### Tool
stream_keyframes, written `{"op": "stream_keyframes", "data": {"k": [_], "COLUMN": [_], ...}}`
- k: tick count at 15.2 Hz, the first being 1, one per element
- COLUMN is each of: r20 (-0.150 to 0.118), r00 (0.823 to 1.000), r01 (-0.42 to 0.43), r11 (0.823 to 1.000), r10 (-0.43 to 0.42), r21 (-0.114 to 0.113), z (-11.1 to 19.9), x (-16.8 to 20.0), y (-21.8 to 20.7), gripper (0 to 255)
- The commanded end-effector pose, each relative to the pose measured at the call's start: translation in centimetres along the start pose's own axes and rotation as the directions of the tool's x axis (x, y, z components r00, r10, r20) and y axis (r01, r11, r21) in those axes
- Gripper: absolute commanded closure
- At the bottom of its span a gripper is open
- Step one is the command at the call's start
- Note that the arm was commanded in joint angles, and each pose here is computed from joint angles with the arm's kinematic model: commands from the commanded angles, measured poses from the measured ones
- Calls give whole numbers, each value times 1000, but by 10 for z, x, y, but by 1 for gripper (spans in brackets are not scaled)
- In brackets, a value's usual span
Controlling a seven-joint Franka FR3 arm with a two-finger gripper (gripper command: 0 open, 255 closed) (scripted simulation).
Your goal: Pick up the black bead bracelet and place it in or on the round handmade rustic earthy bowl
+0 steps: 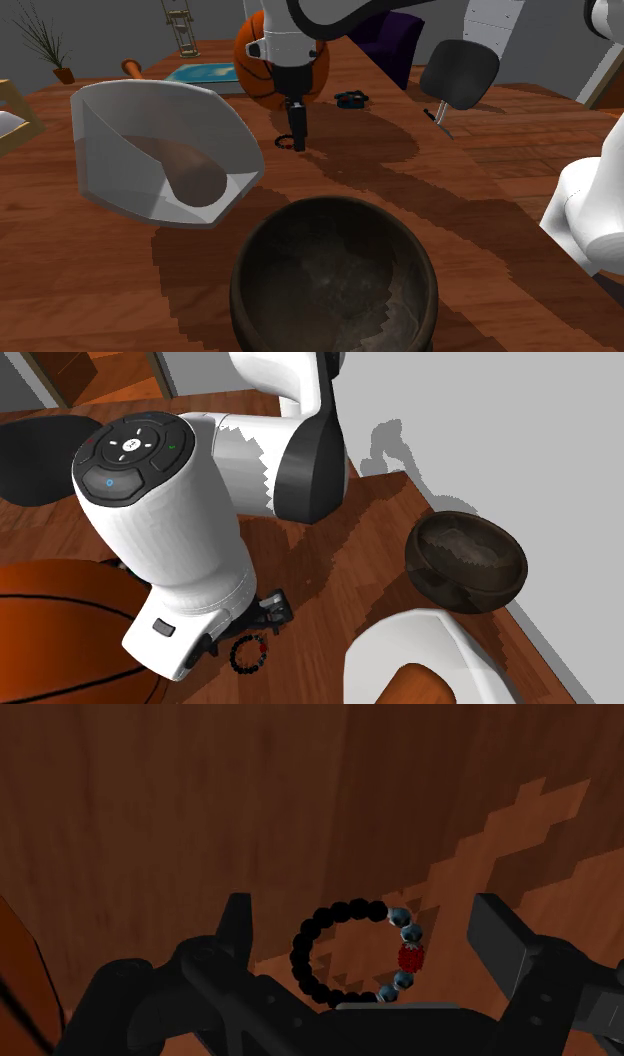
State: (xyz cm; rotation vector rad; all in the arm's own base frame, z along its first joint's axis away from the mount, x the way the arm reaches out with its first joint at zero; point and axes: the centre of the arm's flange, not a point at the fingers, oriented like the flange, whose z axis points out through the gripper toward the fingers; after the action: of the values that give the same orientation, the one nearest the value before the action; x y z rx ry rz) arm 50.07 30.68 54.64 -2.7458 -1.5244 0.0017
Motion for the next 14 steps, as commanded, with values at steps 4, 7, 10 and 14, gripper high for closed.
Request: {"op": "stream_keyframes", "data": {"k": [4, 7, 10, 14], "r20": [0, 0, 0, 0], "r00": [1000, 1000, 1000, 1000], "r01": [-1, -1, -1, -1], "r11": [1000, 1000, 1000, 1000], "r10": [1, 1, 1, 1], "r21": [0, 0, 0, 0], "z": [0, 1, 1, -16], "x": [0, 1, 1, 0], "y": [0, 1, 2, 1], "gripper": [255, 255, 255, 255]}}
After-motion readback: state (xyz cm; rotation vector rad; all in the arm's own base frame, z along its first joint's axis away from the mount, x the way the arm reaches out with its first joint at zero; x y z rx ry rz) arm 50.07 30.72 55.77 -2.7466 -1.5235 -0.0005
